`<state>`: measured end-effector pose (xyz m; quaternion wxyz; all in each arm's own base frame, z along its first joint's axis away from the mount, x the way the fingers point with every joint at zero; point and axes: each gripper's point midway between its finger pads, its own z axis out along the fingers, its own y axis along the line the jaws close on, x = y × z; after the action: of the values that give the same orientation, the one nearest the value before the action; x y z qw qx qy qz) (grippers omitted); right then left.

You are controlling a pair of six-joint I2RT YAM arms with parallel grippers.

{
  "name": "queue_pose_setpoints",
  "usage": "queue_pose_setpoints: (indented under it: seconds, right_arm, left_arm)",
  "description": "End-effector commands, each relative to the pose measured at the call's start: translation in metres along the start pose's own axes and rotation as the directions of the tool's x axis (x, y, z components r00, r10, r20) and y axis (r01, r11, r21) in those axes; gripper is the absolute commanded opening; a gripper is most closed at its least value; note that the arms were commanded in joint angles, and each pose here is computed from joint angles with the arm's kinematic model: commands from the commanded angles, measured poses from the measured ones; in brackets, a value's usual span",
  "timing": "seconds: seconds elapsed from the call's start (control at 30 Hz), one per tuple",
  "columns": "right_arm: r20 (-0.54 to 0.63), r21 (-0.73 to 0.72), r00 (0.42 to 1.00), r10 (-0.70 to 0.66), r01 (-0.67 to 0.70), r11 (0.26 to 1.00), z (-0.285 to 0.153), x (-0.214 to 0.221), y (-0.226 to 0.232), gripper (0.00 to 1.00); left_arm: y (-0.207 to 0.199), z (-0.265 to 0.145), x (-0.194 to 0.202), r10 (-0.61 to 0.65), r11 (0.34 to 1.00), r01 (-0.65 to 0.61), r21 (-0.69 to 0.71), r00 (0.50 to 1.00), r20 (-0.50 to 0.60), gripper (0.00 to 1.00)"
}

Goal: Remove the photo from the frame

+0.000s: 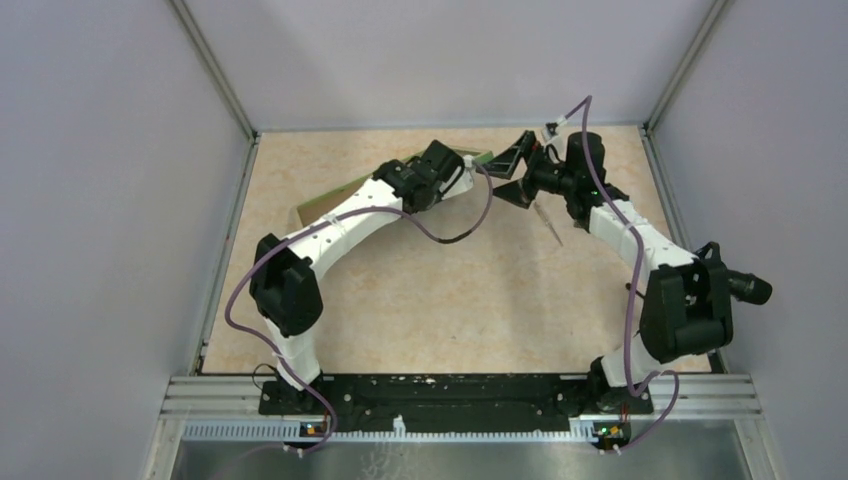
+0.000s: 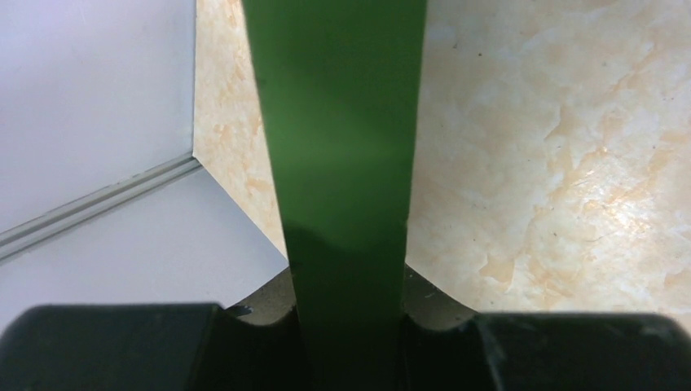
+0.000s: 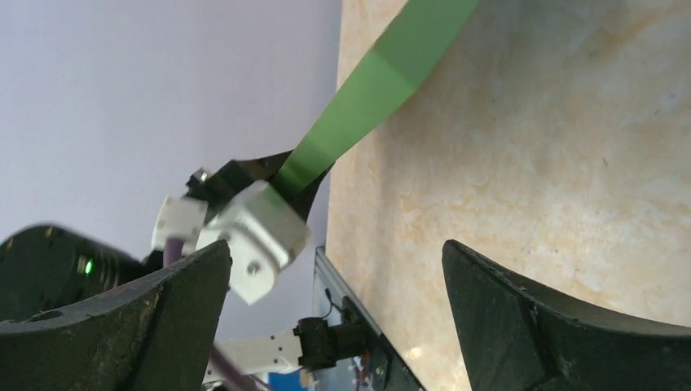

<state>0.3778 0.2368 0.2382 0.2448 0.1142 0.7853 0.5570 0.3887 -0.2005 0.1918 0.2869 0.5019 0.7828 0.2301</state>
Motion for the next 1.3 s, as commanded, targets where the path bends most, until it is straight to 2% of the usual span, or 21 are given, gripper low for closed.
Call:
queue_pose_setpoints:
  seconds: [0.0, 0.13, 0.3, 0.4, 0.5, 0.63, 0.73, 0.97, 1.03, 1.17, 1.27]
  right_arm:
    - [0.131, -0.021, 0.958, -0.256, 0.261, 0.965, -0.031, -0.017, 0.059, 0.99]
    - [0.152, 0.017, 0.943, -0.296, 0.297, 0.955, -0.035, -0.02, 0.055, 0.99]
    - [0.172, 0.062, 0.928, -0.331, 0.326, 0.943, -0.039, -0.021, 0.048, 0.99]
    - [0.173, 0.07, 0.923, -0.343, 0.336, 0.939, -0.041, -0.02, 0.046, 0.99]
    - [0.166, 0.071, 0.922, -0.349, 0.342, 0.937, -0.04, -0.019, 0.044, 0.99]
    - [0.157, 0.063, 0.923, -0.352, 0.347, 0.936, -0.039, -0.016, 0.043, 0.99]
    - [0.144, 0.067, 0.927, -0.346, 0.339, 0.938, -0.036, -0.012, 0.038, 0.99]
    - [0.126, 0.085, 0.93, -0.344, 0.336, 0.938, -0.033, -0.007, 0.032, 0.99]
    - [0.129, 0.099, 0.927, -0.353, 0.342, 0.934, -0.034, -0.008, 0.03, 0.99]
    - [0.128, 0.111, 0.925, -0.358, 0.346, 0.932, -0.036, -0.006, 0.026, 0.99]
    - [0.119, 0.12, 0.928, -0.353, 0.339, 0.933, -0.034, -0.004, 0.021, 0.99]
  left_arm:
    - [0.042, -0.024, 0.0, -0.176, 0.984, 0.176, 0.011, 0.983, 0.049, 0.0]
    - [0.061, -0.041, -0.009, -0.251, 0.968, 0.247, 0.051, 0.964, 0.088, 0.0]
    - [0.068, -0.061, -0.018, -0.368, 0.921, 0.346, 0.179, 0.923, 0.11, 0.0]
    - [0.071, -0.072, -0.023, -0.424, 0.891, 0.38, 0.248, 0.892, 0.159, 0.0]
    - [0.085, -0.083, -0.025, -0.515, 0.84, 0.444, 0.31, 0.833, 0.201, 0.0]
    - [0.094, -0.095, -0.029, -0.651, 0.722, 0.504, 0.475, 0.727, 0.219, 0.0]
    - [0.094, -0.096, -0.026, -0.697, 0.662, 0.508, 0.551, 0.688, 0.203, 0.0]
    - [0.135, -0.119, -0.039, -0.657, 0.737, 0.45, 0.504, 0.653, 0.377, 0.0]
    - [0.145, -0.133, -0.038, -0.675, 0.726, 0.46, 0.511, 0.618, 0.403, 0.0]
    - [0.152, -0.156, -0.029, -0.756, 0.641, 0.486, 0.594, 0.531, 0.383, 0.0]
    - [0.15, -0.161, -0.021, -0.835, 0.525, 0.499, 0.69, 0.459, 0.304, 0.0]
